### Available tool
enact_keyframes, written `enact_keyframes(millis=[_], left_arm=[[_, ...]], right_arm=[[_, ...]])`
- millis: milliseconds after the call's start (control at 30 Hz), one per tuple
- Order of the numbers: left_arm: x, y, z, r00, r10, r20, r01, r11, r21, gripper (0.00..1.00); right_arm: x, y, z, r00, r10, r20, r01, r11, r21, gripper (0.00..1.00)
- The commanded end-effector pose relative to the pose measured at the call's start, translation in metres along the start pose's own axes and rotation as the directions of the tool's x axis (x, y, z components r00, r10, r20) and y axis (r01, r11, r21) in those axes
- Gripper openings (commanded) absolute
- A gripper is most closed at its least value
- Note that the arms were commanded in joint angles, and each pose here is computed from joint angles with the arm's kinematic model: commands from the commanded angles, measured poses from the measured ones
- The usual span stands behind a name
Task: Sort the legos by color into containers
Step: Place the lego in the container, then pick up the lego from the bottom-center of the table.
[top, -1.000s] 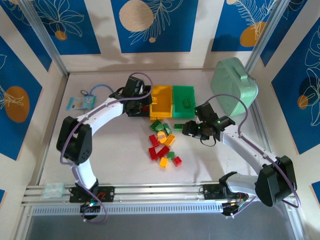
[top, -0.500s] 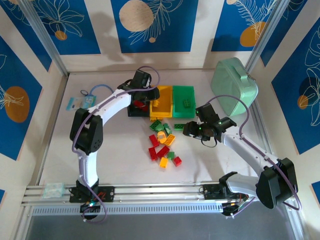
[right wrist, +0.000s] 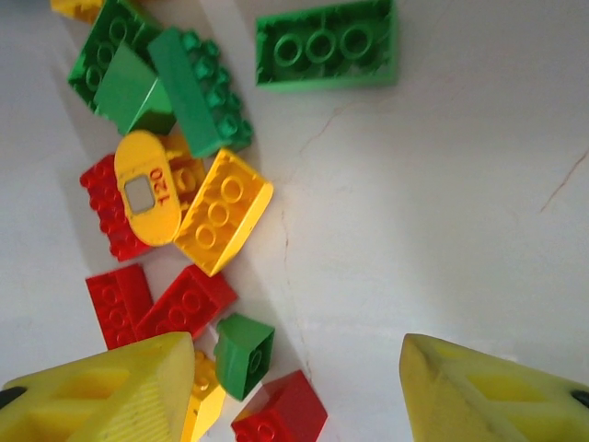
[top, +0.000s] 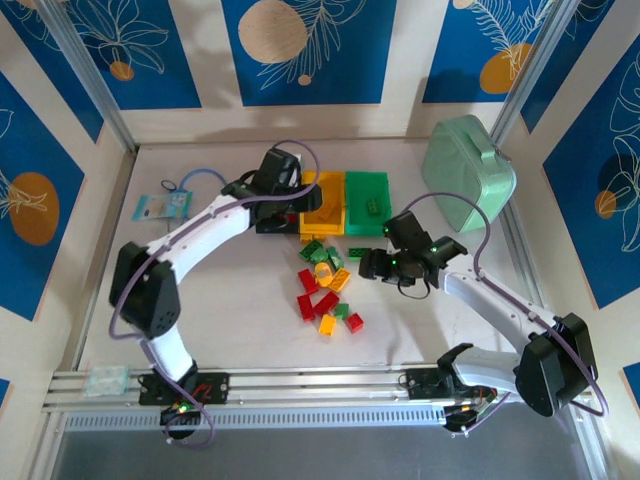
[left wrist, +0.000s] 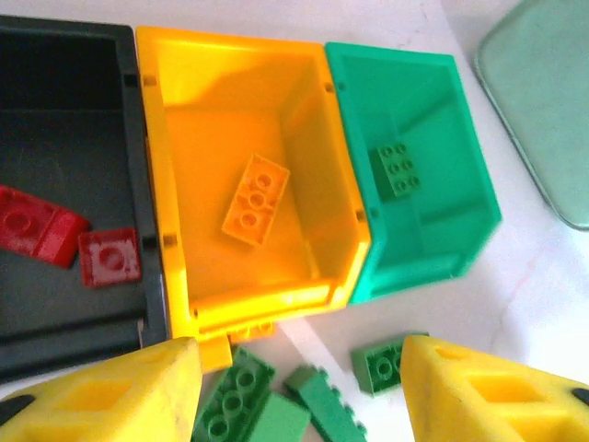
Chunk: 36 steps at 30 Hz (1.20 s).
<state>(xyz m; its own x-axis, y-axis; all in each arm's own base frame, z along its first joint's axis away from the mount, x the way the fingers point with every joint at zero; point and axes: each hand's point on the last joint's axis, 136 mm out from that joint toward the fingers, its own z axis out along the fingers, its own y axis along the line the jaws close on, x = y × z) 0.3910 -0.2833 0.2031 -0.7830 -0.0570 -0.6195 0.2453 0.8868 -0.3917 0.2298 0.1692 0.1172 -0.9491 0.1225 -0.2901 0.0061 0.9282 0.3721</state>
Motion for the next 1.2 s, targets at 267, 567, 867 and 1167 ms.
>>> enact_keyframes(millis=[267, 567, 867, 1167], left_arm=[[0.082, 0.037, -0.046, 1.000, 0.010, -0.022, -0.011, 0.999, -0.037, 0.60], [0.130, 0.076, -0.069, 0.999, -0.037, -0.022, 0.034, 0.994, -0.103, 0.61], [0.152, 0.099, -0.088, 0.997, -0.071, 0.003, 0.071, 0.986, -0.149, 0.61], [0.160, 0.110, -0.095, 0.996, -0.083, 0.019, 0.085, 0.981, -0.173, 0.62]], right_arm=[[0.073, 0.007, 0.010, 0.975, -0.125, -0.186, 0.141, 0.987, 0.075, 0.75], [0.106, 0.014, 0.025, 0.940, -0.190, -0.283, 0.234, 0.964, 0.127, 0.76], [0.114, 0.012, 0.045, 0.919, -0.200, -0.340, 0.288, 0.929, 0.233, 0.70], [0.112, 0.016, 0.064, 0.908, -0.216, -0.359, 0.315, 0.916, 0.247, 0.56]])
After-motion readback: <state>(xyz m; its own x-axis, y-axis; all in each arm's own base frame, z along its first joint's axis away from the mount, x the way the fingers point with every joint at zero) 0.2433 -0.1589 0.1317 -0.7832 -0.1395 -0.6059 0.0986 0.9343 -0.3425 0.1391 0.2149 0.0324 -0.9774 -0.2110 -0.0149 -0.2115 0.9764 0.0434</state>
